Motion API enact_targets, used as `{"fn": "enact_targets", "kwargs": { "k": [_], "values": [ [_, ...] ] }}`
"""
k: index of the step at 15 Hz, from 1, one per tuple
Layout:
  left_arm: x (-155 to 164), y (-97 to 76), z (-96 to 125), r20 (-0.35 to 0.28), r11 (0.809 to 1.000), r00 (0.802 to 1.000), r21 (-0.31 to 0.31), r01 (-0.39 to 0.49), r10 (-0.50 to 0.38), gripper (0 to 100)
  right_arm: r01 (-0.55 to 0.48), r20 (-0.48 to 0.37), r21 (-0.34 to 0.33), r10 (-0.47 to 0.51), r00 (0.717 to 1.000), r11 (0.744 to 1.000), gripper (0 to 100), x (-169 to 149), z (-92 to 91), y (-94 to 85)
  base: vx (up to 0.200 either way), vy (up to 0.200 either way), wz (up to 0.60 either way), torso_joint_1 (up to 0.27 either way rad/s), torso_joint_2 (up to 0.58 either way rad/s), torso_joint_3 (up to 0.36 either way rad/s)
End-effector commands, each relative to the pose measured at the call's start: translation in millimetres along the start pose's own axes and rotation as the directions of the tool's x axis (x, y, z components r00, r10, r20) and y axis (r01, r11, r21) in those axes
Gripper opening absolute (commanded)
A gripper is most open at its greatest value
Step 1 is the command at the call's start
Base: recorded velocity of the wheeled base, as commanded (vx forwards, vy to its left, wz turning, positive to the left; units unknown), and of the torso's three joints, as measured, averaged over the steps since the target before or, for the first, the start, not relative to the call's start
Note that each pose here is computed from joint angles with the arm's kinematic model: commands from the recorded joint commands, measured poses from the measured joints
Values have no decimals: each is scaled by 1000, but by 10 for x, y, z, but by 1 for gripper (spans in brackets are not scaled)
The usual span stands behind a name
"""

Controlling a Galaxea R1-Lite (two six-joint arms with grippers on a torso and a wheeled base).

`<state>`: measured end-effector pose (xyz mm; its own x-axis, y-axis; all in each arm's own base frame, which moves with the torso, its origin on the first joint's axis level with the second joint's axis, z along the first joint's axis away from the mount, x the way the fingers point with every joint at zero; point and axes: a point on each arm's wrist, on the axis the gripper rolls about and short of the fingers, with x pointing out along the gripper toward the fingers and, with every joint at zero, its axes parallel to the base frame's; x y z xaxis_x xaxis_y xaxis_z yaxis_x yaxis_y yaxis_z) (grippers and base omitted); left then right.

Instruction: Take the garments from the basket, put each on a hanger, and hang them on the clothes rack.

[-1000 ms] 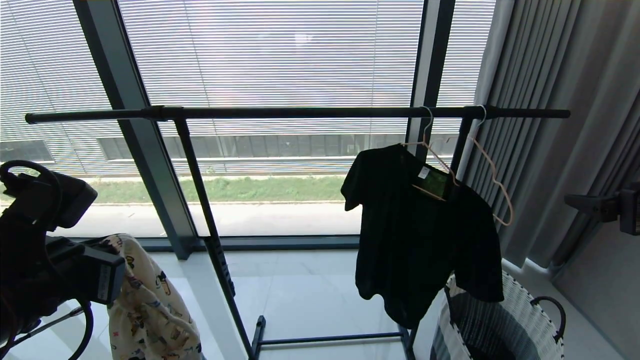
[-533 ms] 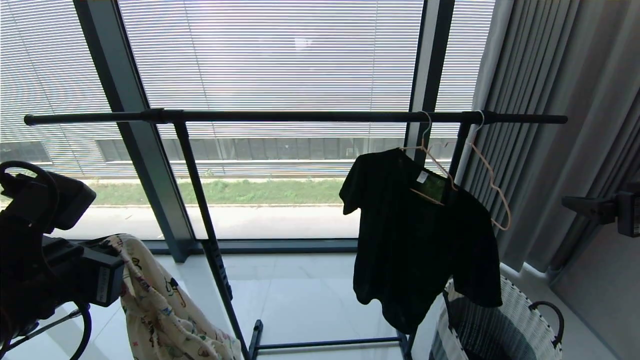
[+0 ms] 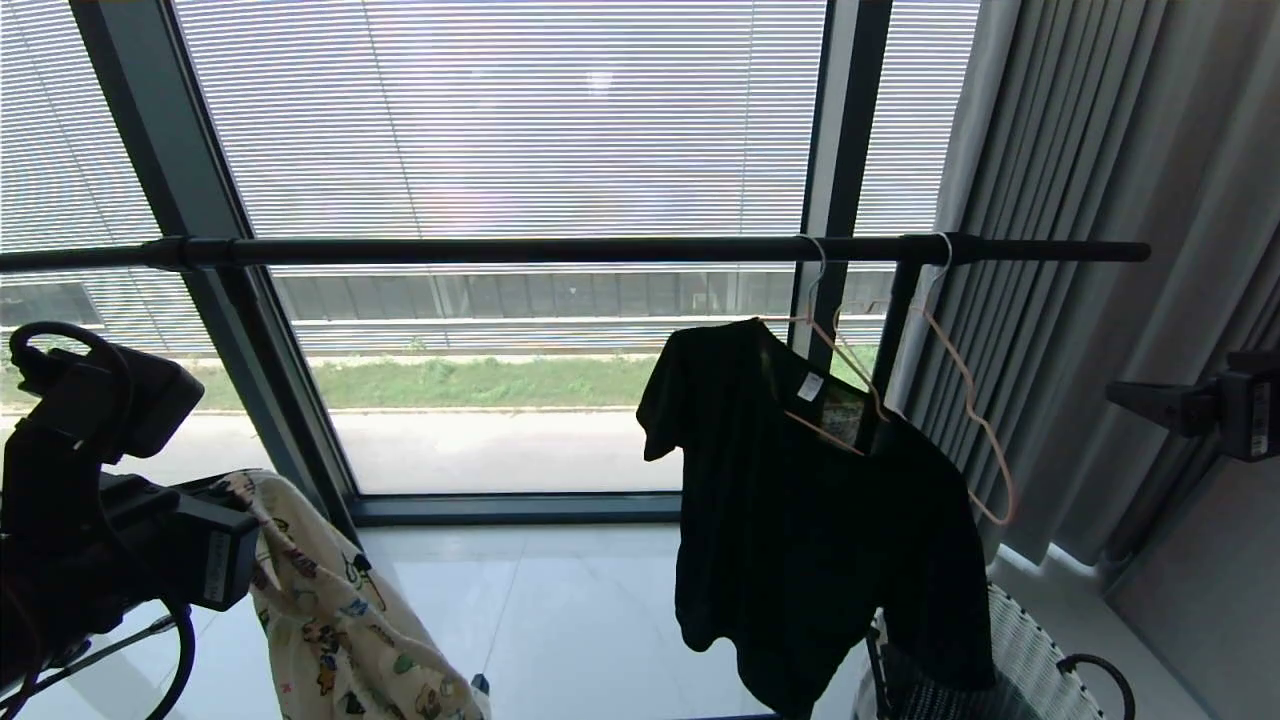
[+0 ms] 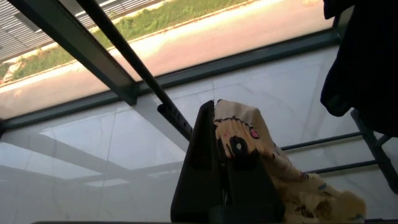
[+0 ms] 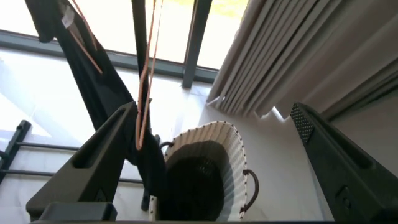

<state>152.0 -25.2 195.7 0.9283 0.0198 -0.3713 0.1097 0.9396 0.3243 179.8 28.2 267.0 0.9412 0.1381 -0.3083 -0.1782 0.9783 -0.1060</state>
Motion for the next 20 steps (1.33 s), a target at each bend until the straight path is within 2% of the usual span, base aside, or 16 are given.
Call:
{"fn": "enact_targets", "kwargs": {
  "k": [1,4,7,8,9,11,13,16,20],
  "values": [
    [4,0,1,0,1000,1000,0,0,0,0,-1,1,-1,1,1000,1000,100,31,19,-2,200,0,0,-17,-7,12],
    [5,-2,-3,-1,1000,1000,-1,1,-1,0,4,-23,1,-4,1000,1000,100,102,-1,-3,200,0,0,4,5,1],
    [-11,-5,2,7,1000,1000,-2,7,-7,0,-4,-75,2,5,997,1000,100,203,-76,9,0,0,0,0,0,0],
    [-30,-6,14,22,1000,1000,-3,18,-18,0,-20,-84,1,20,996,1000,100,225,-85,39,0,0,0,0,0,0],
    [-58,-13,28,48,998,997,-1,66,-66,0,-50,-91,9,50,995,999,100,239,-98,103,0,0,0,0,0,0],
    [-98,-13,32,75,994,991,3,111,-111,0,-113,-91,61,118,989,992,100,250,-96,254,0,0,0,0,0,0],
    [-105,-11,34,78,994,991,3,110,-110,0,-151,-131,128,167,977,980,100,355,-150,402,0,0,0,0,0,0],
    [-130,-7,35,87,994,990,3,109,-109,0,-111,-200,131,136,970,985,100,598,-271,438,0,0,0,0,0,0],
    [-138,-5,36,90,994,990,2,108,-108,0,-84,-216,140,113,970,987,100,893,-338,482,0,0,0,0,0,0]
  ]
}}
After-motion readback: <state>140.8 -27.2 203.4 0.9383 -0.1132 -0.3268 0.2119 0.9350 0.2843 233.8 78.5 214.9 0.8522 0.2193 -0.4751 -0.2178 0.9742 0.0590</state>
